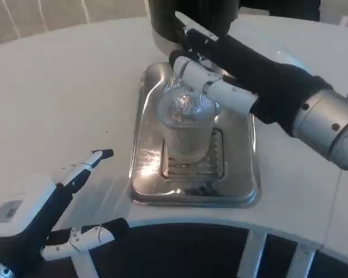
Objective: Grasp the cup under the faucet to collect the drink, then remove the cup.
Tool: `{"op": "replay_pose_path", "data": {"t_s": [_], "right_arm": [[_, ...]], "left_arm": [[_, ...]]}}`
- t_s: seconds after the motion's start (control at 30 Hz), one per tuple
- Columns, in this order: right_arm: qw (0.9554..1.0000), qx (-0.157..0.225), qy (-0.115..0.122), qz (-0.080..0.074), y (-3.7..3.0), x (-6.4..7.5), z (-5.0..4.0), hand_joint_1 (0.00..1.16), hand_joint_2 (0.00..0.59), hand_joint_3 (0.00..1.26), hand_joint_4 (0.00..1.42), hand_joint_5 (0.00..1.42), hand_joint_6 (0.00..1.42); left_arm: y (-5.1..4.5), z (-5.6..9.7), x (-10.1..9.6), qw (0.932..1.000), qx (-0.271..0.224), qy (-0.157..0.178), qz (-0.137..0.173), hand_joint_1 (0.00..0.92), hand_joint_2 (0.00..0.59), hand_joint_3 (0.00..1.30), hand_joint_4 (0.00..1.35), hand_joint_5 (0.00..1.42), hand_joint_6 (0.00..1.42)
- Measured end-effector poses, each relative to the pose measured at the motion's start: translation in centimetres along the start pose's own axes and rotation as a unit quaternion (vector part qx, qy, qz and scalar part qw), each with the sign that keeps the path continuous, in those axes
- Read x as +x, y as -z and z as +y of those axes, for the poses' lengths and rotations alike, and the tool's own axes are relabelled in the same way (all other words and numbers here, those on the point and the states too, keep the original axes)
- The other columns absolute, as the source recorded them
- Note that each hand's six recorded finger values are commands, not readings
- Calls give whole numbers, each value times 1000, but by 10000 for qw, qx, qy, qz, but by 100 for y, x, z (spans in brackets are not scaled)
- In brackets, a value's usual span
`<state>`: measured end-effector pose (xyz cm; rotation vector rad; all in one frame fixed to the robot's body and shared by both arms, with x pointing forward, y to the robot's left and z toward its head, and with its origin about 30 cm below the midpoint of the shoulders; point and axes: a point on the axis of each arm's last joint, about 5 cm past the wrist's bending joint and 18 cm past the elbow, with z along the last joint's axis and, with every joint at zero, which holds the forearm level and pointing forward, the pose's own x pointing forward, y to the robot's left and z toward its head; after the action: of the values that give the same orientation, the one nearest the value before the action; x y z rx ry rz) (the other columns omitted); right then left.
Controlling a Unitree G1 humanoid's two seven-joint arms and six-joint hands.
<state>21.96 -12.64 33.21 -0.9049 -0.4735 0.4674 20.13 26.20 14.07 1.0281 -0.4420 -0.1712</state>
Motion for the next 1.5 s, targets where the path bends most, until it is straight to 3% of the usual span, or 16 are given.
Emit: {"op": "replay_pose_path", "data": {"t_s": [0.23, 0.43, 0.53, 0.63, 0.83, 1.13, 1.5], "right_arm": [[9971, -753, -57, -55, -50, -4, 54, 0, 544, 0, 0, 0, 0], [9938, -1103, -96, -92, -82, -3, 82, 0, 544, 0, 0, 0, 0], [9934, -1140, -116, -115, -88, -4, 81, 0, 544, 0, 0, 0, 0], [9927, -1192, -105, -121, -93, -6, 75, 0, 545, 0, 0, 0, 0], [9925, -1212, -111, -117, -94, -9, 77, 0, 547, 0, 0, 0, 0], [9926, -1205, -93, -106, -99, -15, 90, 0, 574, 0, 0, 0, 0], [9925, -1208, -125, -125, -105, -55, 112, 0, 583, 0, 0, 0, 0]], "left_arm": [[7, 5, -5, 10000, -52, -1, 26, 54, 90, 127, 41, 120, 237], [8, 7, -6, 10000, -60, -10, 29, 53, 90, 127, 34, 118, 237], [9, 11, -10, 9999, -138, -37, 42, 51, 81, 120, 6, 130, 237], [14, 19, -18, 9998, -182, -57, 74, 115, 63, 46, 0, 153, 254], [0, 11, -6, 9969, -627, -415, 241, 179, 44, 0, 0, 172, 257], [-113, -1, 119, 9934, -857, -763, -36, 340, 59, 29, 0, 215, 287], [-184, -49, 318, 9886, -1149, -938, -252, 370, 59, 41, 0, 163, 242]]}}
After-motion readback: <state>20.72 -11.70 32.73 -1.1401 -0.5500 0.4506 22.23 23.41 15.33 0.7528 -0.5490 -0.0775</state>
